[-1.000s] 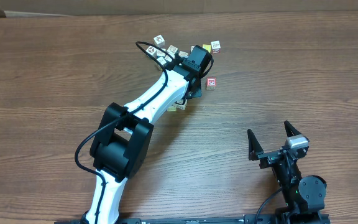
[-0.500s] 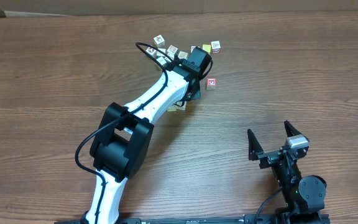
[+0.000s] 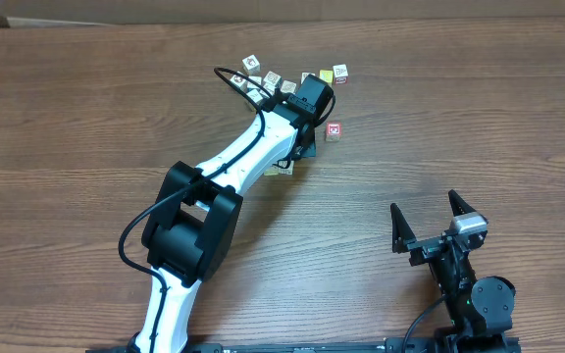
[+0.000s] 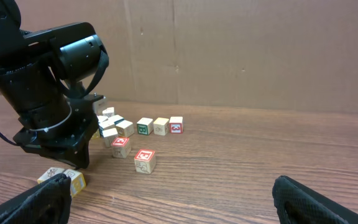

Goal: Form a horizontal line
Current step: 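Lift the left gripper and move it back toward the cluster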

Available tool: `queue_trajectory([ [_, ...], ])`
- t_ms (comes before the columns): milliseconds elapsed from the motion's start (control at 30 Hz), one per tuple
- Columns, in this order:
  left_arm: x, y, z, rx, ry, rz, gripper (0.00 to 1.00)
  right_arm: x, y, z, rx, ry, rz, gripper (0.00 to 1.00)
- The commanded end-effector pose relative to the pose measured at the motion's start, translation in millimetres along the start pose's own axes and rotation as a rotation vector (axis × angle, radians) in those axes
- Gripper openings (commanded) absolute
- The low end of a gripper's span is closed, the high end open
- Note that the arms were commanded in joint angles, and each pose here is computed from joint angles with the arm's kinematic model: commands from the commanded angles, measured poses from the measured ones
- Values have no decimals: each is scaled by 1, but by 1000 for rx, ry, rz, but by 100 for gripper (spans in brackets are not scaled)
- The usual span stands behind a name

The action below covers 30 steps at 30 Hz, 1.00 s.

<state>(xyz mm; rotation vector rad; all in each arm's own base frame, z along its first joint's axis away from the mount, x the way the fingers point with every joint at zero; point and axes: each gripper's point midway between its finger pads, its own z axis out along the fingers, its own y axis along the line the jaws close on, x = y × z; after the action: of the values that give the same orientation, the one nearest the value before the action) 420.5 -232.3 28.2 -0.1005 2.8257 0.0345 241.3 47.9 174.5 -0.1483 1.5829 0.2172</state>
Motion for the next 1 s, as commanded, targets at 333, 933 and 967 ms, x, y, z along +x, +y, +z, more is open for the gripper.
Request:
queue_trajectory([
  [333, -15, 2, -11, -21, -58, -13, 4, 2, 0, 0, 1, -1, -5, 100],
  [933, -13, -52, -33, 217, -25, 195, 4, 2, 0, 0, 1, -1, -5, 100],
  [967, -11, -54, -34, 221, -18, 202, 4, 2, 0, 0, 1, -1, -5, 100],
])
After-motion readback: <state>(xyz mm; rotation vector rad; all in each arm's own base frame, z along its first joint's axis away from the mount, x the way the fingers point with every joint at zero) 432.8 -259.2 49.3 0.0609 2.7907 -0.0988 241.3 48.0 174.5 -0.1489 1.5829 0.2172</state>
